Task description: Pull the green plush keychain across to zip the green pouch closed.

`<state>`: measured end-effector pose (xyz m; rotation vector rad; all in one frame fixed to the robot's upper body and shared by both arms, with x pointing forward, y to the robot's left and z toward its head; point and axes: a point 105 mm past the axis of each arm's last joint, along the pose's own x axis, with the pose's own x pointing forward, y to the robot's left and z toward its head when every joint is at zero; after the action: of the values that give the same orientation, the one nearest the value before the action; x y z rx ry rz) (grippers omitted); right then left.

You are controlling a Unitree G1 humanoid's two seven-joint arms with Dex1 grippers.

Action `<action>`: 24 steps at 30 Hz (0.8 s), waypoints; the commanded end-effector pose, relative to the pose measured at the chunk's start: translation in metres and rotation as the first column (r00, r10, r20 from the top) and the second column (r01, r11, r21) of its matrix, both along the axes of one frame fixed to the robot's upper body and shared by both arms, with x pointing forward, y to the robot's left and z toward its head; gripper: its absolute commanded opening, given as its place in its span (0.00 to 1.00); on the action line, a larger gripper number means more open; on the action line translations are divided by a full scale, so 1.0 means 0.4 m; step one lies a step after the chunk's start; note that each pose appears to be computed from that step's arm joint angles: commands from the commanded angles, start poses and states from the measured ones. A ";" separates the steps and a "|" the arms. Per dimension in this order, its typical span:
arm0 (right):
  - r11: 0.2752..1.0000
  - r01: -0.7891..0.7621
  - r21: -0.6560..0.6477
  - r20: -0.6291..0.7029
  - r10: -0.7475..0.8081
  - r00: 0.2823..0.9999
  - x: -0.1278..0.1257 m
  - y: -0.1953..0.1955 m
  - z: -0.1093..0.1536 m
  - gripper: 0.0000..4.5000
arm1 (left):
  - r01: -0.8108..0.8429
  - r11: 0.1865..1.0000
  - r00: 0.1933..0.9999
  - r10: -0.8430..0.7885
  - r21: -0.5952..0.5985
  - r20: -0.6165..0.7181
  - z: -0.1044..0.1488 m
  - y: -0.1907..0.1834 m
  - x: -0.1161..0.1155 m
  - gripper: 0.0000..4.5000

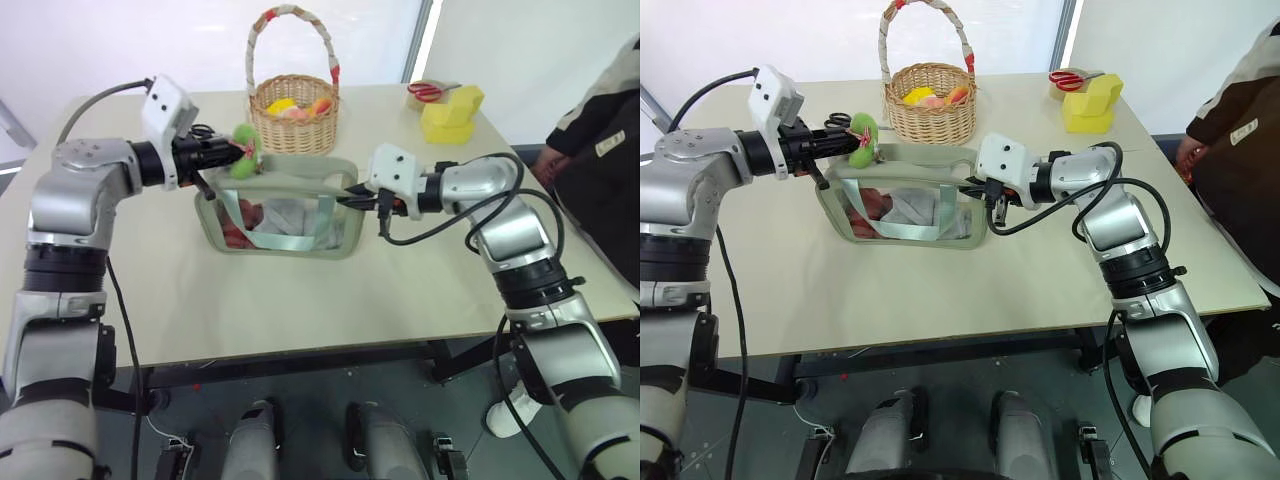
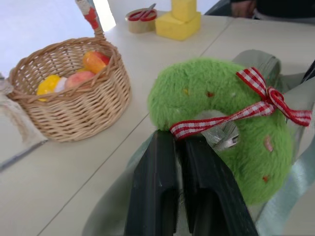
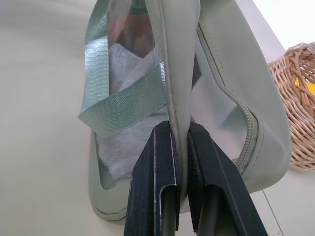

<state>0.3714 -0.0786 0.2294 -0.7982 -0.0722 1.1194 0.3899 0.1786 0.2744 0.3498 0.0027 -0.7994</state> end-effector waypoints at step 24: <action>1.000 -0.012 0.003 0.055 0.012 0.998 0.010 0.013 0.039 0.00 | -0.051 0.990 0.997 0.058 0.128 -0.047 -0.083 0.083 -0.090 0.99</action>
<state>0.3767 -0.0765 0.2309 -0.8053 -0.0792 1.1130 0.3565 0.2127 0.2242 0.4224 0.1748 -0.7725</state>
